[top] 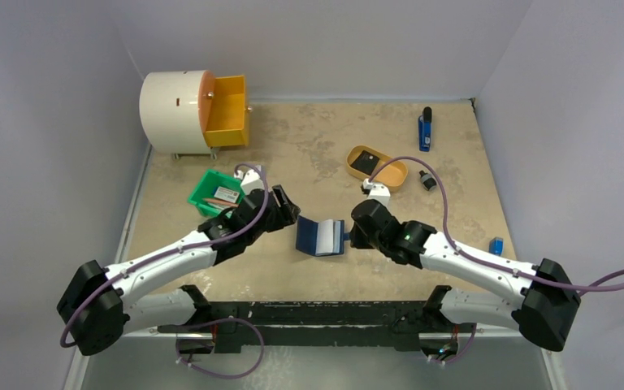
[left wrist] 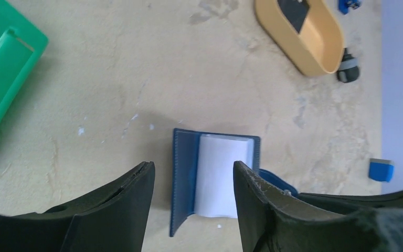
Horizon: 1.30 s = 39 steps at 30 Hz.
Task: Put the credit cards into the card holder
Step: Open the card holder at the center of the board.
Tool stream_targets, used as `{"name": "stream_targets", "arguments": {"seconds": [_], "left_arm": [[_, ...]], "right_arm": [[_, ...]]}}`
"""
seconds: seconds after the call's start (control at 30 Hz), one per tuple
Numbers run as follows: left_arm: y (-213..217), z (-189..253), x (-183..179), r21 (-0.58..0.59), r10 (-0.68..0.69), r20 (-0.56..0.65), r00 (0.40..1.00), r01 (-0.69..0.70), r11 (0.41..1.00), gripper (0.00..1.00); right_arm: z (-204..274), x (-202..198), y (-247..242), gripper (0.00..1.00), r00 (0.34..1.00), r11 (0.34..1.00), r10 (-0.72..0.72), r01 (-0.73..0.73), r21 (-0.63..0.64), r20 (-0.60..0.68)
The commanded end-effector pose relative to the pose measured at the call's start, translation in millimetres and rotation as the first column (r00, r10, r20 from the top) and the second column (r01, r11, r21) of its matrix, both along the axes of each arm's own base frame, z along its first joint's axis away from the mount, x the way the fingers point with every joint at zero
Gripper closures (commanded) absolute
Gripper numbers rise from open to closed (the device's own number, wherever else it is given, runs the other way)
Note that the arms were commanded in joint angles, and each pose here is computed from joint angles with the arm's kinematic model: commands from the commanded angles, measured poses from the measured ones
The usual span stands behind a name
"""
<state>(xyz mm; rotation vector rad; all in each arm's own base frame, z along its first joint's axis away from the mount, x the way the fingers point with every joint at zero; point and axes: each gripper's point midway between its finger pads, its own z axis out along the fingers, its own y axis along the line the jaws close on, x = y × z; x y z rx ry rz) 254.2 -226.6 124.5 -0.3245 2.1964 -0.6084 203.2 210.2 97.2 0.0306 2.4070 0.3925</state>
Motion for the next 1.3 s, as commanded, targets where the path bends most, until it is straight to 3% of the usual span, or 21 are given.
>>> {"name": "stream_targets", "arguments": {"seconds": [0.0,0.17,0.33,0.7,0.87,1.27], "left_arm": [[-24.6,44.4,4.4,-0.092,-0.075,0.08,0.994,0.082,0.992,0.44],[-68.7,56.2,1.8,-0.191,-0.199,0.106,0.974,0.216,0.957,0.44],[-89.7,22.0,2.4,-0.139,-0.246,0.04,0.968,0.249,0.959,0.44],[-99.0,-18.6,5.1,-0.072,-0.261,-0.03,0.965,0.258,0.963,0.42],[-101.6,-13.2,7.1,-0.077,-0.261,-0.011,0.965,0.26,0.963,0.31],[-103.5,-36.2,1.9,0.013,-0.285,-0.049,0.957,0.286,0.958,0.3]], "right_arm": [[28.1,11.3,12.2,1.0,0.998,0.998,0.009,-0.012,0.055,0.058],[31.5,12.9,15.0,1.0,0.998,0.998,0.011,-0.016,0.067,0.068],[43.4,16.2,20.3,1.0,0.994,0.994,0.023,-0.034,0.101,0.105],[57.5,14.1,31.4,1.0,0.989,0.983,0.067,-0.088,0.159,0.134],[57.3,13.4,31.3,1.0,0.989,0.983,0.071,-0.092,0.159,0.132],[53.0,12.1,30.7,1.0,0.99,0.984,0.072,-0.091,0.156,0.124]]}}
